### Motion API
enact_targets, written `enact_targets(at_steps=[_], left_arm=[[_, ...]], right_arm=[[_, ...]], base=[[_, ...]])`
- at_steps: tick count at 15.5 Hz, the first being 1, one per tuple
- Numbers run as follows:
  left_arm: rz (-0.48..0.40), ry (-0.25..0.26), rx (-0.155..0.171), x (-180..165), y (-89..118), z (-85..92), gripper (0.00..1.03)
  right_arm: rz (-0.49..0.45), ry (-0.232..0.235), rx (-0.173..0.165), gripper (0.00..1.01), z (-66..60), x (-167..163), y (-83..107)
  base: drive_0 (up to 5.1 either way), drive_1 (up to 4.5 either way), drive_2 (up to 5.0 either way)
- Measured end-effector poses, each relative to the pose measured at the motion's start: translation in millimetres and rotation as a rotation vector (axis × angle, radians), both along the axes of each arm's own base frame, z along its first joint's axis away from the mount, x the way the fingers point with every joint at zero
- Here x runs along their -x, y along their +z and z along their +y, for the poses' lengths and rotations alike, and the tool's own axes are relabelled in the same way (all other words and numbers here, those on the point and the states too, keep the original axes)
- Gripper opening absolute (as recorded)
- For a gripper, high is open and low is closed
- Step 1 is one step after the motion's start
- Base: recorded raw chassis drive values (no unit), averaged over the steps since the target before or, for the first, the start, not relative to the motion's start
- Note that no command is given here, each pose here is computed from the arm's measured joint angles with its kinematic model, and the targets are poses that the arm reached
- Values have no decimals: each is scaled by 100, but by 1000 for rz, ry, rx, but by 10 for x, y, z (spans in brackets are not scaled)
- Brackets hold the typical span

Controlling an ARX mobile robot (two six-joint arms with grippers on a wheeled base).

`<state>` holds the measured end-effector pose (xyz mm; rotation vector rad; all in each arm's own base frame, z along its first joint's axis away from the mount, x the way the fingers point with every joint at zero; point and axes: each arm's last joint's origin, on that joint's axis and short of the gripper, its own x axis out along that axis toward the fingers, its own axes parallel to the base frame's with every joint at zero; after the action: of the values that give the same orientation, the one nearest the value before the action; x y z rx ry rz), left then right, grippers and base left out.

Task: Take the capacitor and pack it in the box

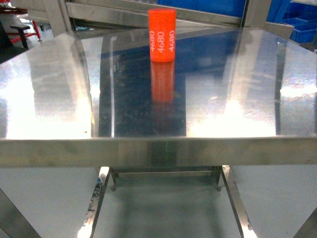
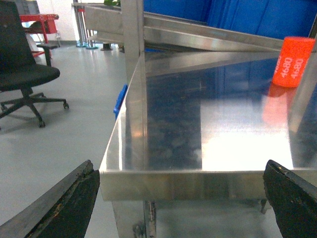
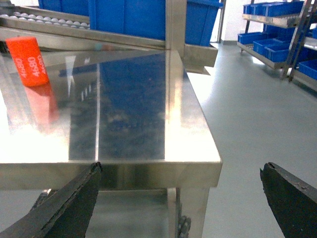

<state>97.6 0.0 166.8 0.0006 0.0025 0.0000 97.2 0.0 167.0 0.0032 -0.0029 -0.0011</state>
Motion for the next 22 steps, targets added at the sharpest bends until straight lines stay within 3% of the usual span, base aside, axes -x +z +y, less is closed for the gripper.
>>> enact_targets(at_steps=[22], left_arm=[[-1,1,0,0,1,0,98]], right_arm=[[0,0,1,98,0,0,0]], base=[[0,0,0]])
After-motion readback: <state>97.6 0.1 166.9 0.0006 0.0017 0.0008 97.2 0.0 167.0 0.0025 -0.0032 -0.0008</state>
